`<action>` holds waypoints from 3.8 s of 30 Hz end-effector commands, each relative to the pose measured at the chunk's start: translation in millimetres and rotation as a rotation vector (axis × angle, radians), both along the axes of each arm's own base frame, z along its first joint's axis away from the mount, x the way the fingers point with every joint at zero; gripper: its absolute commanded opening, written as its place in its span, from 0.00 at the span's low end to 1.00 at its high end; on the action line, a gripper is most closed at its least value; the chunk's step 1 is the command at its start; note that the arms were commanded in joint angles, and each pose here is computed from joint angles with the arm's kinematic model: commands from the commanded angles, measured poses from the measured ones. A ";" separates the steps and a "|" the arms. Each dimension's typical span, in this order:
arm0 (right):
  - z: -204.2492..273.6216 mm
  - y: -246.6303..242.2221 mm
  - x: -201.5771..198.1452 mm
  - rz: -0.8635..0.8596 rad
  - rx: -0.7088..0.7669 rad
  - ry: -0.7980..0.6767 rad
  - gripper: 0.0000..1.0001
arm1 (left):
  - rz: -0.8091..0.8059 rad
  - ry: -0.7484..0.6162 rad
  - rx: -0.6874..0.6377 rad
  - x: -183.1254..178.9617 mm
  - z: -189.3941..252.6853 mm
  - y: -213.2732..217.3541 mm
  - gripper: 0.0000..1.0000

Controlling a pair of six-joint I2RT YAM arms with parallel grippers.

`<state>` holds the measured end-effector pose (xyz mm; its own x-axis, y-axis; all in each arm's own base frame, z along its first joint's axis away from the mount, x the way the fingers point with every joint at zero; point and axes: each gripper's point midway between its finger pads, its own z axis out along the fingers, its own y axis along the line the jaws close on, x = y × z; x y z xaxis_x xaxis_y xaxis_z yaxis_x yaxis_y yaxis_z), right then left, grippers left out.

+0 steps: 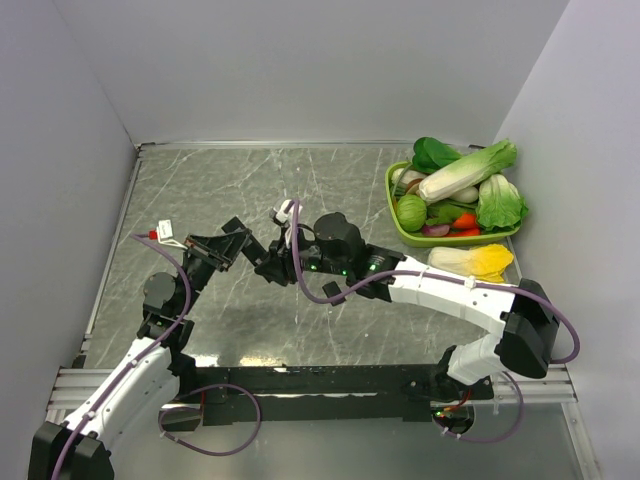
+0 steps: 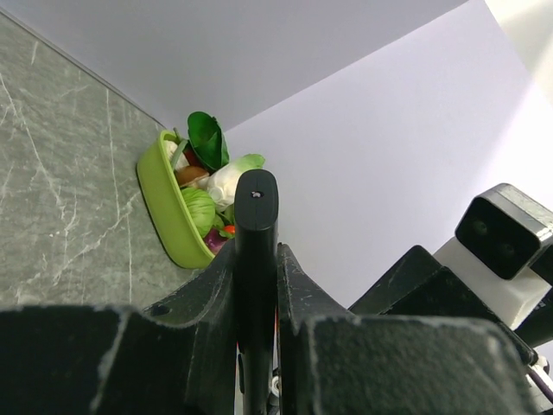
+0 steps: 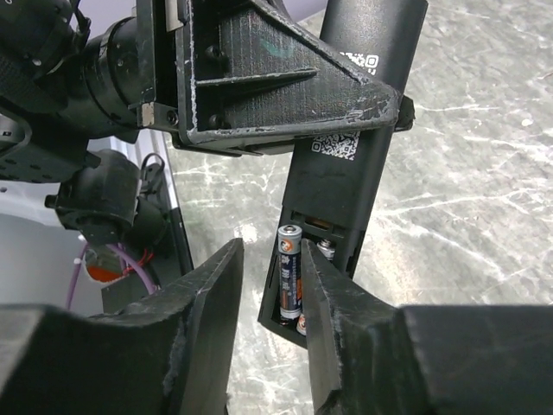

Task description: Load the batteries into the remote control

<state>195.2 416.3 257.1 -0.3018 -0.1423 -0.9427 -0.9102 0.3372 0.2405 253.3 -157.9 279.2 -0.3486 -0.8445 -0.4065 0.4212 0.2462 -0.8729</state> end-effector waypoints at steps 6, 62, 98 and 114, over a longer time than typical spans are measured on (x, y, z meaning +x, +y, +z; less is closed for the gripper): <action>49.1 -8.7 16.5 -0.048 0.008 -0.140 0.52 | -0.018 -0.058 -0.015 -7.3 12.3 -1.6 0.01; 19.2 -14.9 -2.6 0.600 -0.196 -0.641 0.43 | -0.281 -0.115 0.087 -15.0 26.4 -44.9 0.01; -47.0 -33.3 -27.0 0.616 -0.236 -0.482 0.19 | -0.277 -0.212 -0.074 -25.9 63.3 -35.7 0.01; -106.2 -55.1 -1.0 0.408 -0.347 -0.481 0.21 | -0.265 -0.322 -0.053 -39.3 89.4 -31.7 0.01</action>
<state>188.7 392.7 234.3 0.4406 -0.2176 -0.8709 -0.8976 -0.1224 -0.4235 245.2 -200.2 266.7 -0.5555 -0.6931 -0.4594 0.4680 0.1961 -0.8617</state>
